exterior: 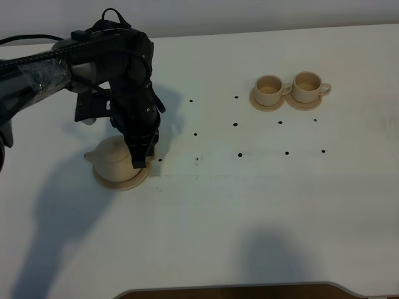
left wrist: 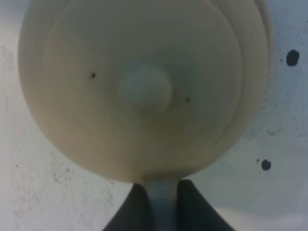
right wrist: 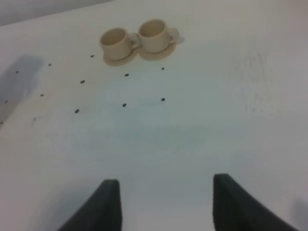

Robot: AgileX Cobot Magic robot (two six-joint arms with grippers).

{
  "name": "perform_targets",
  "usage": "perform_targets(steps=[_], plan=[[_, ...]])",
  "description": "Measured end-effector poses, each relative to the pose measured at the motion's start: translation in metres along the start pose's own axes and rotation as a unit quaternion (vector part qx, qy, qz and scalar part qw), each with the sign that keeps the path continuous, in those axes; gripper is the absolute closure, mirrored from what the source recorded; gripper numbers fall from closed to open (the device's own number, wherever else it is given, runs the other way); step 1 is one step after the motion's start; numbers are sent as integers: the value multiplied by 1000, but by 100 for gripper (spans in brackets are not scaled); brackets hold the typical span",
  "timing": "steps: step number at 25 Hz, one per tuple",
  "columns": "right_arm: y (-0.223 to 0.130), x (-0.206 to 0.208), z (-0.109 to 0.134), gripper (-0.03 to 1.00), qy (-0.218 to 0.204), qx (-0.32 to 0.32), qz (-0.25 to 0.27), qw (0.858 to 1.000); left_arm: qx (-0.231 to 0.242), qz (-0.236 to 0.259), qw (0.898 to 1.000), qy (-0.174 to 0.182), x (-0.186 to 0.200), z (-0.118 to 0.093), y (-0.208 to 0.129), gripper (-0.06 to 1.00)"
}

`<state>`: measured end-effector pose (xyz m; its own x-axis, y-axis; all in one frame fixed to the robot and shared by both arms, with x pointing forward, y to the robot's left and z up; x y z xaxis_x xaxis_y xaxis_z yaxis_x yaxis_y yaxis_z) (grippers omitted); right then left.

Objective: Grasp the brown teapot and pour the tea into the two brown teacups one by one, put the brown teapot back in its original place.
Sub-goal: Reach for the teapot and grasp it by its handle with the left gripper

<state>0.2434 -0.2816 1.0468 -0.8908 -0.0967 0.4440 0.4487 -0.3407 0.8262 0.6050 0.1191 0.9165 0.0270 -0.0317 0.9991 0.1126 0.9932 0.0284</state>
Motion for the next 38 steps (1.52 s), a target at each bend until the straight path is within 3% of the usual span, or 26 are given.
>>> perform_targets(steps=[7,19,27,38], plan=[[0,0,0,52,0,0,0,1000,-6,7,1000,4,0,0,0,80],[0,0,0,52,0,0,0,1000,-81,15,996,15,0,3,-1,80],[0,0,0,52,0,0,0,1000,-189,19,982,15,5,5,0,80],[0,0,0,52,0,0,0,1000,-265,20,964,25,5,7,0,81]])
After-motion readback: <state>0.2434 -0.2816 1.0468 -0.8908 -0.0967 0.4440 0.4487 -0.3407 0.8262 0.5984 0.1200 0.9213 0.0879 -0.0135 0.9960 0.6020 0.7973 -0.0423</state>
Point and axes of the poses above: a point on each arm's last joint axis where the gripper is mounted, x pointing back along that axis away from the gripper, z along the wrist's bending axis when the last joint is at zero, y = z × x, the point moved 1 cm from there along -x, pointing out along that axis toward the gripper, and after that the axes turned 9 degrees about -x, right-handed, at the moved point
